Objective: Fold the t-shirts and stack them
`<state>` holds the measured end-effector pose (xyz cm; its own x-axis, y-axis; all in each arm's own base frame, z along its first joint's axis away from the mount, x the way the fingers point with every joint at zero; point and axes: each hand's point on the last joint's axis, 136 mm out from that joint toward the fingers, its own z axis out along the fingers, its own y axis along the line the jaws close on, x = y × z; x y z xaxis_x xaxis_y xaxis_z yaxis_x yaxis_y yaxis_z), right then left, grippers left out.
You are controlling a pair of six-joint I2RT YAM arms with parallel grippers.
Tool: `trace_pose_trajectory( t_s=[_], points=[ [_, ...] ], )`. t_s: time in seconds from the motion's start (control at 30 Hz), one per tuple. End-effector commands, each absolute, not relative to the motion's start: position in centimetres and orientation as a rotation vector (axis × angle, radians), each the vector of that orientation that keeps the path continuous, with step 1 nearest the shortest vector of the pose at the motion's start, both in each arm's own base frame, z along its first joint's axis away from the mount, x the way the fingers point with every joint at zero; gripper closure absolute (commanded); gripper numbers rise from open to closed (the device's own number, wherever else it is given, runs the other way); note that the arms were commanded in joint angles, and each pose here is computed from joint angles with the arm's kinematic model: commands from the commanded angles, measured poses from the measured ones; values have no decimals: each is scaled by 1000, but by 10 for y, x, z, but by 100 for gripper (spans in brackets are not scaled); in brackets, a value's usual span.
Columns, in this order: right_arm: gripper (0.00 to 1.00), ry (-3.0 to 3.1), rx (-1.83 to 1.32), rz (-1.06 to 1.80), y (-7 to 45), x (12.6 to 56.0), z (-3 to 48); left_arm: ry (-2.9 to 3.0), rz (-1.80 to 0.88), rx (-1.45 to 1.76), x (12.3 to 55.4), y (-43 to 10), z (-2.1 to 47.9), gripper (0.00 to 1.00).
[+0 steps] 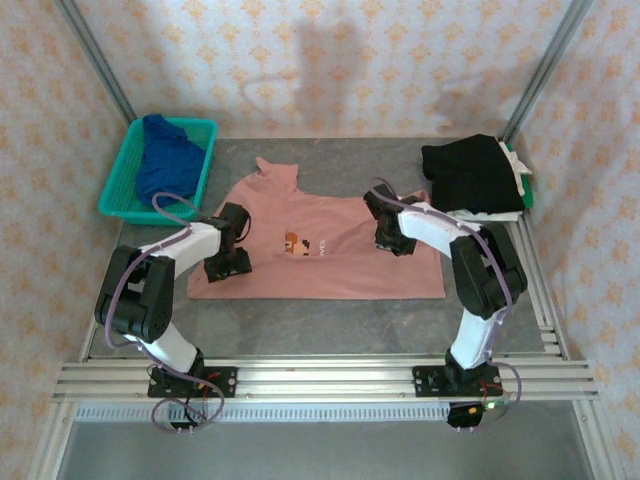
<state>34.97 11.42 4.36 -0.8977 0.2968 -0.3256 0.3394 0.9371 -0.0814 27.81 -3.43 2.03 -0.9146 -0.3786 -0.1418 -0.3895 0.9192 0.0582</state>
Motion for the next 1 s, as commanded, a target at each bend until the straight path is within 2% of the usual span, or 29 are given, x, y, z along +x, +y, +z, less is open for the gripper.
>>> trace_pose_trajectory(
  t_s=[0.0,0.2,0.3,0.4,0.57,0.77,0.87,0.97],
  points=[
    [77,2786,445,-302,102,360,43,2969,227,-571,271,-24,21,39],
    [77,2754,460,-220,105,367,67,2936,221,-570,274,-22,38,38],
    [75,2771,512,-102,109,346,59,2904,197,-571,279,-24,47,34],
    [76,2809,598,-78,103,316,40,2936,180,-589,274,-27,36,34],
    [76,2858,753,-27,91,258,19,2980,174,-733,231,-24,14,35],
    [74,2922,821,-45,78,212,10,3008,134,-862,179,-22,0,36],
    [74,2931,781,-89,72,209,26,2957,62,-879,175,-33,10,36],
    [71,2857,706,-79,73,233,55,2870,52,-847,195,-30,39,33]
  ],
)
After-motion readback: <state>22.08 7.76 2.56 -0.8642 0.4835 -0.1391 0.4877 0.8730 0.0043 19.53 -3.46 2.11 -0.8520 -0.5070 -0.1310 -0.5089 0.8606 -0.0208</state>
